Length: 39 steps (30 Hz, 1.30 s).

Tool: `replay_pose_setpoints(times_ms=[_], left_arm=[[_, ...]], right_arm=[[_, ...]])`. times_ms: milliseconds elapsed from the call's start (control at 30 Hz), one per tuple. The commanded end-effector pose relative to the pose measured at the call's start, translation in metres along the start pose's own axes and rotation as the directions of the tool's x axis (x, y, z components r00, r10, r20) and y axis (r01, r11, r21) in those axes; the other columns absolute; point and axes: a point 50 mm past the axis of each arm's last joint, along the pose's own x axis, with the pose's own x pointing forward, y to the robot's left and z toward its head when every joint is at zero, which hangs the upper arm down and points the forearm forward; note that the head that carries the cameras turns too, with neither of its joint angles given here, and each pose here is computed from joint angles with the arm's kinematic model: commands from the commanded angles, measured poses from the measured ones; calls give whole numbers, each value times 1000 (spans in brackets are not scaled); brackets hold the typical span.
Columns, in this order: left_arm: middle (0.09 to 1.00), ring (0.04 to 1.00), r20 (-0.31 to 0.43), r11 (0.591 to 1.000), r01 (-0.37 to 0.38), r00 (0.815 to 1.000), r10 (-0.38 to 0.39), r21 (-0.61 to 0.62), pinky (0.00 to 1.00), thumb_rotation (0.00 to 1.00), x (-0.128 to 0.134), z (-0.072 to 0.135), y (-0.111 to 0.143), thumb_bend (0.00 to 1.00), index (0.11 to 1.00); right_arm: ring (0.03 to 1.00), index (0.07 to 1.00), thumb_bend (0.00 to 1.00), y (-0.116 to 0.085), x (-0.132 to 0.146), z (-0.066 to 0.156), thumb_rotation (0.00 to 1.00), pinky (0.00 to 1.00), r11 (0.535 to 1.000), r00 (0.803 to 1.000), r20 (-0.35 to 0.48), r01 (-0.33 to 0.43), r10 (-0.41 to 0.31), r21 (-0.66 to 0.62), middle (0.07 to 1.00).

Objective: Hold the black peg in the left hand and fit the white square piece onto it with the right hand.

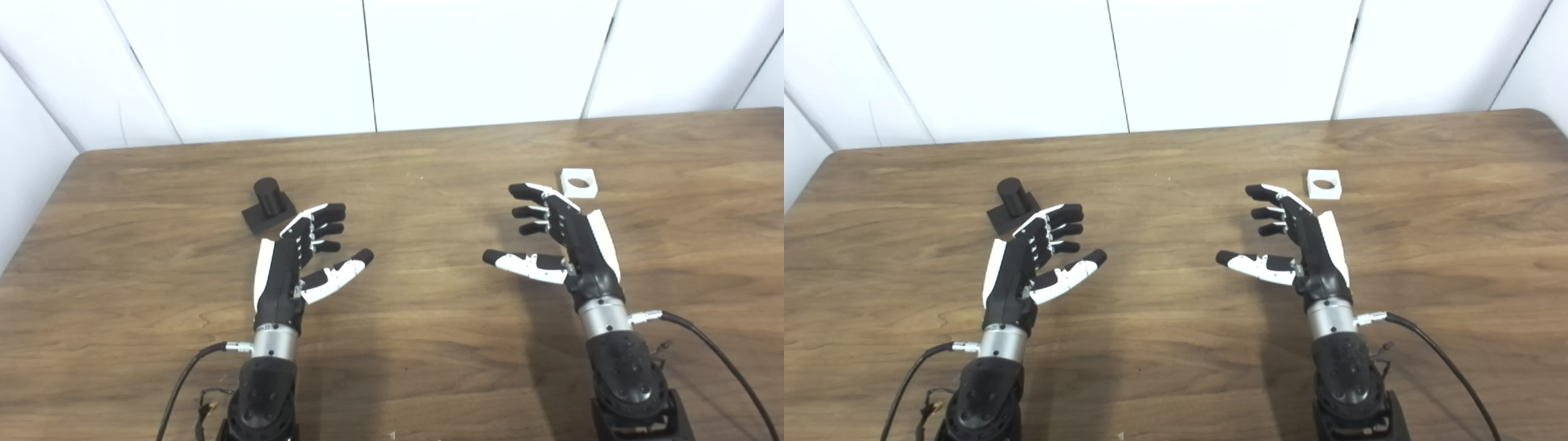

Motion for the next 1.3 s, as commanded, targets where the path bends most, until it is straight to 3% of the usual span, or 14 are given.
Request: replay_pose_setpoints(times_ms=[0,333,567,1067,1267], left_arm=[[755,742,74,1000,-3,997,3,0,631,97,6,14,-2,671,705],[753,731,93,1000,1,996,-2,14,642,81,4,13,-10,656,706],[760,730,84,1000,-3,996,1,22,616,130,3,12,-18,675,711],[766,730,75,1000,-7,997,6,23,616,120,0,11,-19,677,709],[766,731,76,1000,-7,997,5,24,618,115,0,11,-19,677,711]], right_arm=[[711,742,718,-4,5,15,25,610,1000,997,74,20,-20,5,783],[713,751,700,-13,2,10,33,607,1000,997,81,11,-9,-22,783],[685,737,707,-19,1,4,0,572,999,996,83,19,-21,28,772],[701,734,719,-20,-1,2,0,632,999,997,76,12,-15,40,766],[693,734,722,-20,-1,2,0,603,999,997,77,11,-14,33,766]])
